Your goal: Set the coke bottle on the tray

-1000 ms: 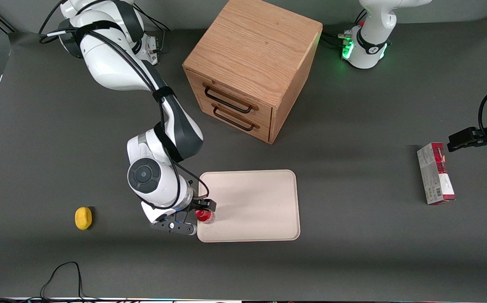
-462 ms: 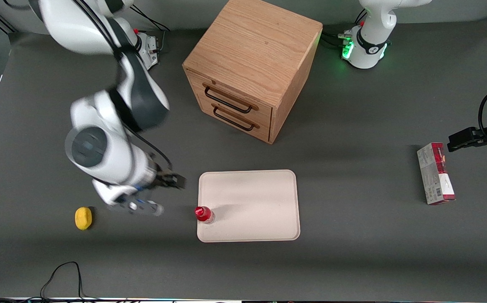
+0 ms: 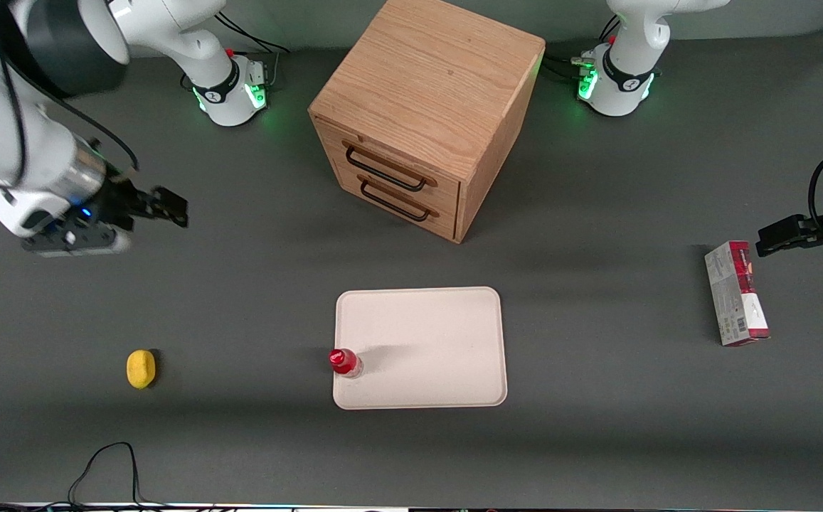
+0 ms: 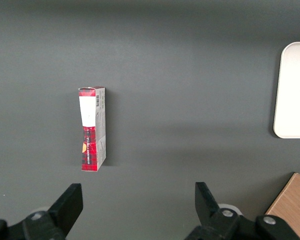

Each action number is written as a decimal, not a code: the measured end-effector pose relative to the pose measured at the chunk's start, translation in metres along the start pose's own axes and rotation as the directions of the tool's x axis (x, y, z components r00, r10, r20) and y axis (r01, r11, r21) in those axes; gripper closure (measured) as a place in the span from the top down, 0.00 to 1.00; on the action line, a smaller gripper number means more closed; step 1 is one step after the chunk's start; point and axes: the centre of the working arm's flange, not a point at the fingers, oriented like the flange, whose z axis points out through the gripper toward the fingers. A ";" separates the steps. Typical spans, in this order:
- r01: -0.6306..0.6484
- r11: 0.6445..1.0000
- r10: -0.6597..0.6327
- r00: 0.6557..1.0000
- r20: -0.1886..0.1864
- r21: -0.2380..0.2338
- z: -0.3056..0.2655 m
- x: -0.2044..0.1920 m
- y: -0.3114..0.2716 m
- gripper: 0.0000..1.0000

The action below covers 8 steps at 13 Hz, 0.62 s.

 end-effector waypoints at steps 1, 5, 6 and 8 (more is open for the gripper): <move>0.036 0.999 -0.036 0.999 -0.010 0.010 -0.007 -0.011 0.008 1.00; 0.139 0.990 -0.139 0.990 0.012 0.020 -0.013 -0.037 0.052 1.00; 0.146 0.989 -0.146 0.989 0.019 0.002 -0.011 -0.045 0.058 1.00; 0.145 0.989 -0.145 0.989 0.028 -0.001 -0.005 -0.061 0.064 1.00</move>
